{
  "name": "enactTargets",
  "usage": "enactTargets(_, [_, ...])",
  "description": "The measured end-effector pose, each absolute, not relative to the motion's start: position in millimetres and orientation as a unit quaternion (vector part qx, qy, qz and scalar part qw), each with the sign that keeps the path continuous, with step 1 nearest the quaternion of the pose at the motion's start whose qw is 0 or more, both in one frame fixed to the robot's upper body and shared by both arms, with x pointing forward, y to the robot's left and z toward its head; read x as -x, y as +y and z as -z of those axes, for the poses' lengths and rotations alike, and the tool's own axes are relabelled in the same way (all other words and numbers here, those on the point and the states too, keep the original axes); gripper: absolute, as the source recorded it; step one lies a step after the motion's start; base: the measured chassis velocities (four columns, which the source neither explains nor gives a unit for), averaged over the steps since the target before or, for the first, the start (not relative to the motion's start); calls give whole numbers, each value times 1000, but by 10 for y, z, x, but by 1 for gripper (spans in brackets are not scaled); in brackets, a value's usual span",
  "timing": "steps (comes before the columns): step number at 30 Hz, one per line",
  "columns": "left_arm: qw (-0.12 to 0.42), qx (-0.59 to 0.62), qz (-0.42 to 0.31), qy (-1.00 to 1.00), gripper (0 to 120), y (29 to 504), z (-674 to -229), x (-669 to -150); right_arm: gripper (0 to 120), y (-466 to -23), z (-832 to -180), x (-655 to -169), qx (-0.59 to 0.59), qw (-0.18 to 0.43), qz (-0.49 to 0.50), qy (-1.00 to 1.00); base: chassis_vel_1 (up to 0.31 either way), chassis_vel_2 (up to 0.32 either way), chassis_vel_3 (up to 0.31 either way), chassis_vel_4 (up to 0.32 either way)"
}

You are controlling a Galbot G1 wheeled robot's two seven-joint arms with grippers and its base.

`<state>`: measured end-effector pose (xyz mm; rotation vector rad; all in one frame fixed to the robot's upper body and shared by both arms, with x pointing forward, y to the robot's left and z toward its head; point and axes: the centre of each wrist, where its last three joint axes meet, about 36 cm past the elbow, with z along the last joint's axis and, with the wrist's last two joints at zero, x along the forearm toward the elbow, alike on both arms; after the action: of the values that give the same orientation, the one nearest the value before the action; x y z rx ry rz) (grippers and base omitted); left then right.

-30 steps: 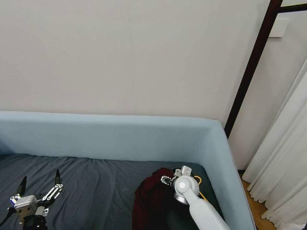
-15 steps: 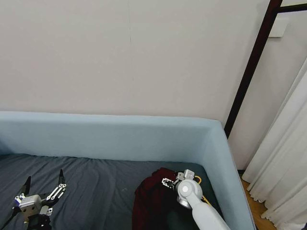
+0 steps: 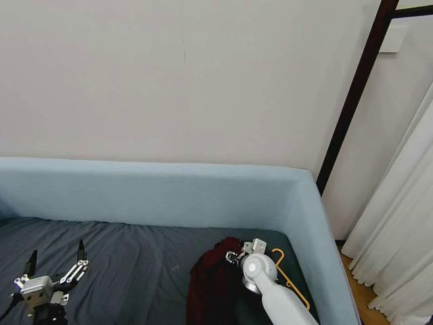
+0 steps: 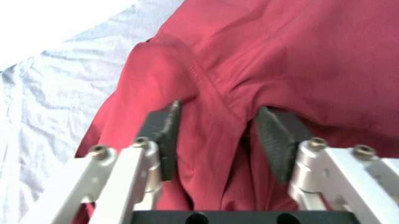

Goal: Pick up the clothes from the sofa and hang them on the clothes hanger.

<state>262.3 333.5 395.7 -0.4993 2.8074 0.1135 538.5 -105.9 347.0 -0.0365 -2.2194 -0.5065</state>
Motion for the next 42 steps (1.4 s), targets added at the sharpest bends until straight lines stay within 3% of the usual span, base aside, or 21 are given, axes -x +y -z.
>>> enactTargets(5, [144, 173, -38, 974, 100, 3333, -3952, -2646, 18, -1117, -3445, -5383, 16, 408, 200, -891, 0, 0, 0, 0])
enactTargets(9, [143, 173, -38, 974, 100, 3329, -3948, -2647, 11, -1143, -3419, -5363, 17, 399, 197, -896, 0, 0, 0, 0])
enactTargets(11, [143, 173, -38, 974, 100, 3329, -3948, -2648, 0, -1163, -3421, -5319, 15, 381, 195, -904, 0, 0, 0, 0])
enactTargets(22, [142, 172, -35, 974, 100, 3303, -3932, -2652, 0, -1249, -4157, -5091, -46, 289, 231, -928, 0, 0, 0, 0])
enactTargets(36, [150, 169, -31, 974, 100, 3280, -3963, -2679, 0, -1771, -5758, -5093, -169, 24, 265, -949, 0, 0, 0, 0])
enactTargets(42, [153, 169, -29, 973, 100, 3271, -3978, -2683, 0, -1953, -6451, -5225, -192, -35, 277, -941, 0, 0, 0, 0])
